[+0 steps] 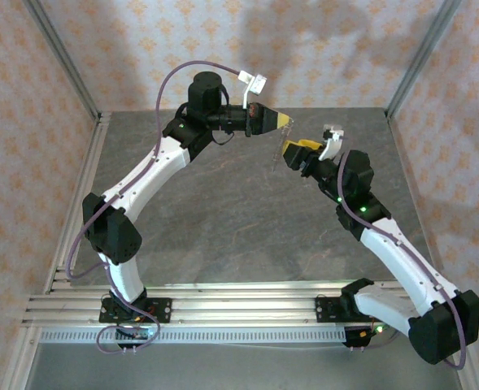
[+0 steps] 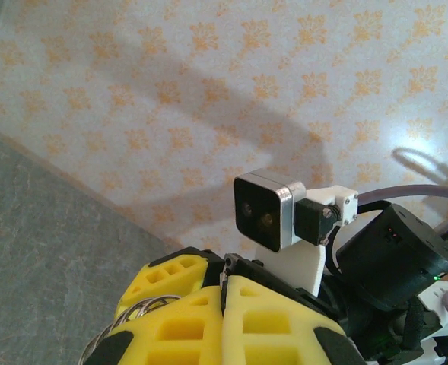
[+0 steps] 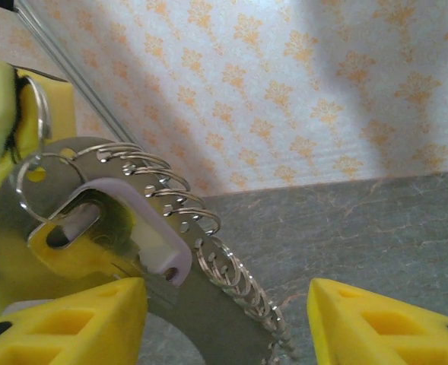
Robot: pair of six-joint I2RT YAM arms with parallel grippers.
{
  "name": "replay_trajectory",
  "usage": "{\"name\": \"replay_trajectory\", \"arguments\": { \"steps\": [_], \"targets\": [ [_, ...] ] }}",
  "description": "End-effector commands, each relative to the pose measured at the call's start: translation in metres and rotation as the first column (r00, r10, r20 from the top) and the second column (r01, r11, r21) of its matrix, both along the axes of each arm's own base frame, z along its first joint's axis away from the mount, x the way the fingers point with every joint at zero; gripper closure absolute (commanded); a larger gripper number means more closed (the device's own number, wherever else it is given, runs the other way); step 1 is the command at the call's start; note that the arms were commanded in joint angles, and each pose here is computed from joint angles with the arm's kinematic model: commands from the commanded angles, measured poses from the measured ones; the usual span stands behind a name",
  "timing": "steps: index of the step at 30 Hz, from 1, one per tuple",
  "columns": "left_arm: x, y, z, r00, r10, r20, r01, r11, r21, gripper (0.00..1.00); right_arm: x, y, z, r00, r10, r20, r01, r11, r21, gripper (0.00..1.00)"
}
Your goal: Put the keys on the keyring
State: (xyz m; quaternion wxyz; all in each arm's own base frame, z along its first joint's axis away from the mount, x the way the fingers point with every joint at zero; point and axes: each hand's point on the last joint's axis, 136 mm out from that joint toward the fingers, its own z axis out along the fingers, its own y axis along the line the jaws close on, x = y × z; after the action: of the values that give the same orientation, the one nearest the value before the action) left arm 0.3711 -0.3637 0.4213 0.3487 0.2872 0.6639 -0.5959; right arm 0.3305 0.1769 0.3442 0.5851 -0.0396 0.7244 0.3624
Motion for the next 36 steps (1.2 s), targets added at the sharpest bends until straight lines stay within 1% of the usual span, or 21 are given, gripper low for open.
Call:
{"name": "replay_trajectory", "arguments": {
  "steps": [1,10,15,18,23,29,36],
  "targets": [
    [-0.011,0.001,0.028,0.997,-0.019,0.072,0.022,0.999,-0.037,1.0,-0.01,0.003,0.03,0.996,0.03,0.086,-0.028,0.999,-0.015,0.42],
    [-0.012,0.0,0.027,0.997,-0.021,0.068,0.024,0.999,-0.036,1.0,-0.007,0.003,0.04,0.993,0.029,0.111,-0.022,0.998,-0.063,0.41],
    [-0.012,0.001,0.027,0.997,-0.02,0.069,0.023,0.999,-0.037,1.0,-0.003,0.004,0.039,0.994,0.028,0.106,-0.019,0.996,-0.082,0.43],
    [-0.012,0.0,0.027,0.997,-0.021,0.068,0.023,0.999,-0.036,1.0,-0.003,0.006,0.037,0.994,0.038,0.099,-0.029,0.995,-0.092,0.48],
    [-0.012,0.001,0.028,0.997,-0.019,0.073,0.022,0.999,-0.039,1.0,-0.004,0.005,0.03,0.996,0.036,0.087,-0.026,0.994,-0.107,0.5],
    [-0.013,0.001,0.028,0.997,-0.023,0.072,0.026,0.999,-0.037,1.0,-0.003,0.005,0.026,0.996,0.035,0.08,-0.026,0.993,-0.111,0.62],
    [-0.013,0.001,0.028,0.997,-0.023,0.074,0.026,0.999,-0.037,1.0,-0.003,0.004,0.029,0.996,0.033,0.087,-0.024,0.994,-0.111,0.7]
  ]
}}
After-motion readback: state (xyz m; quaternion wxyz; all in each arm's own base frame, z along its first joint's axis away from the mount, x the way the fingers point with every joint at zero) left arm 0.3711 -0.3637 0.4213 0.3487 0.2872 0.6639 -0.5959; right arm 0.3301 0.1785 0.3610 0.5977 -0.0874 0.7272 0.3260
